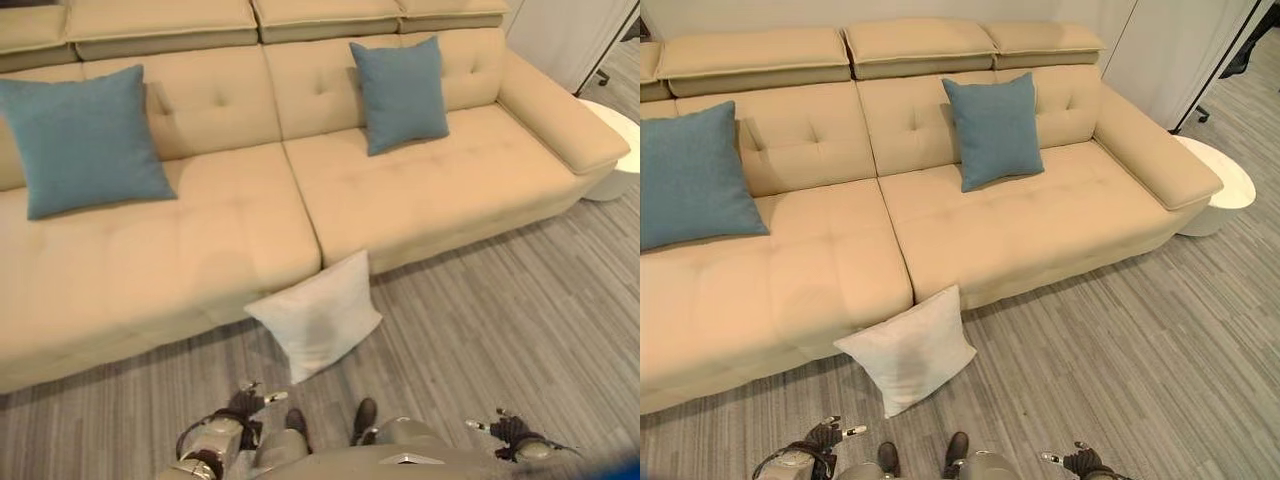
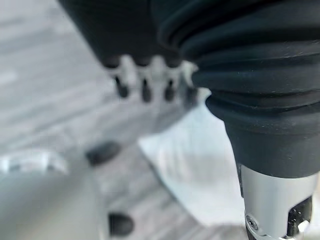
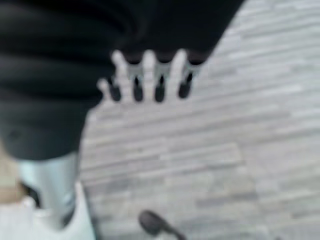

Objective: Pick up all the scattered cushions and arrange them neatly on the sofa.

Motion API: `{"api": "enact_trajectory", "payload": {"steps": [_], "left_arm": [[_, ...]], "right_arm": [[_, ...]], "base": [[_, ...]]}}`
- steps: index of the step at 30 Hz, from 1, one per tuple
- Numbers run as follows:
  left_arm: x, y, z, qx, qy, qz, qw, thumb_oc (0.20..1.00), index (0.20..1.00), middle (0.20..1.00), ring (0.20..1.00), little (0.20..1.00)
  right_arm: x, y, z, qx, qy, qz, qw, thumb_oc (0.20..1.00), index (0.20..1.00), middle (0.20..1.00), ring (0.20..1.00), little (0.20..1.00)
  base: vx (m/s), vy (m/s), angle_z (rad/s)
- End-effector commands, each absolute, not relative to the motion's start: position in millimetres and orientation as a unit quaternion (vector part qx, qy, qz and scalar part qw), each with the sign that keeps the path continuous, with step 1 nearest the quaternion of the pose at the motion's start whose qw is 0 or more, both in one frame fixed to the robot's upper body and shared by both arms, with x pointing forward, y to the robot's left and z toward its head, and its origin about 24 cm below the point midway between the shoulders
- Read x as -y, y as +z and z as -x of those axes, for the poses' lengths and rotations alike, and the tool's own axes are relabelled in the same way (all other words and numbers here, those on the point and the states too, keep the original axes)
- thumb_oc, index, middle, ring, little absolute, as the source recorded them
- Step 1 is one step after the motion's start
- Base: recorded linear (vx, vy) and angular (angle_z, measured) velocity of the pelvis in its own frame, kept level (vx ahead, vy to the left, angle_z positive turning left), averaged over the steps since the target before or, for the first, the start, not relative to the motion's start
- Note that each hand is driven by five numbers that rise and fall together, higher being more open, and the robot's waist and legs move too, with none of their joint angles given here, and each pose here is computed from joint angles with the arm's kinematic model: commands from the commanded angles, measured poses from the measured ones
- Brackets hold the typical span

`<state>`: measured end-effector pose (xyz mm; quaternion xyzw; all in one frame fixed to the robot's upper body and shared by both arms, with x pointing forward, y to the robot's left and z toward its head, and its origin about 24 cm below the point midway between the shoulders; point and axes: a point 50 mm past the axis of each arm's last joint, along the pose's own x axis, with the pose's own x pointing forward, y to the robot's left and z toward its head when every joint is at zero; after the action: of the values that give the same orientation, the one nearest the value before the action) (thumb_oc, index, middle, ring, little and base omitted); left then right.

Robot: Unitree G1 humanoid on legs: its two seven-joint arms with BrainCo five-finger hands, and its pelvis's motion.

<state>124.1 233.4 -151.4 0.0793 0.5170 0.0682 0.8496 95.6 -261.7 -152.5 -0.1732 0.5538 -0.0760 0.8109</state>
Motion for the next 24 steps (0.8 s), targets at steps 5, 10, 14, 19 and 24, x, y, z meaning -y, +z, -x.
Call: {"api": "enact_trajectory", "payload": {"steps": [5,10,14,19,24], "left_arm": [[-249.3,-145.0,-128.8,-0.496,0.093,-0.098,0.858,1.0,1.0,1.0,1.0,1.0],[-252.7,-142.8,-132.3,-0.489,0.103,-0.097,0.861,1.0,1.0,1.0,1.0,1.0],[-250.4,-143.3,-132.8,-0.49,0.099,-0.093,0.861,1.0,1.0,1.0,1.0,1.0],[-248.3,-141.2,-139.7,-0.483,0.09,-0.097,0.865,1.0,1.0,1.0,1.0,1.0],[-239.2,-136.2,-157.5,-0.461,0.08,-0.088,0.879,1.0,1.0,1.0,1.0,1.0]], "right_arm": [[260.9,-139.8,-136.0,-0.498,-0.061,0.202,0.841,1.0,1.0,1.0,1.0,1.0],[260.0,-135.6,-146.0,-0.48,-0.064,0.198,0.852,1.0,1.0,1.0,1.0,1.0],[266.5,-138.9,-131.9,-0.498,-0.074,0.197,0.841,1.0,1.0,1.0,1.0,1.0],[267.2,-140.1,-127.0,-0.501,-0.077,0.194,0.84,1.0,1.0,1.0,1.0,1.0],[275.3,-135.8,-131.7,-0.494,-0.1,0.193,0.842,1.0,1.0,1.0,1.0,1.0]], "base": [[0.06,0.015,0.37],[0.1,-0.12,0.32],[0.13,-0.302,0.75],[0.01,-0.256,0.6],[-0.06,-0.104,0.7]]}}
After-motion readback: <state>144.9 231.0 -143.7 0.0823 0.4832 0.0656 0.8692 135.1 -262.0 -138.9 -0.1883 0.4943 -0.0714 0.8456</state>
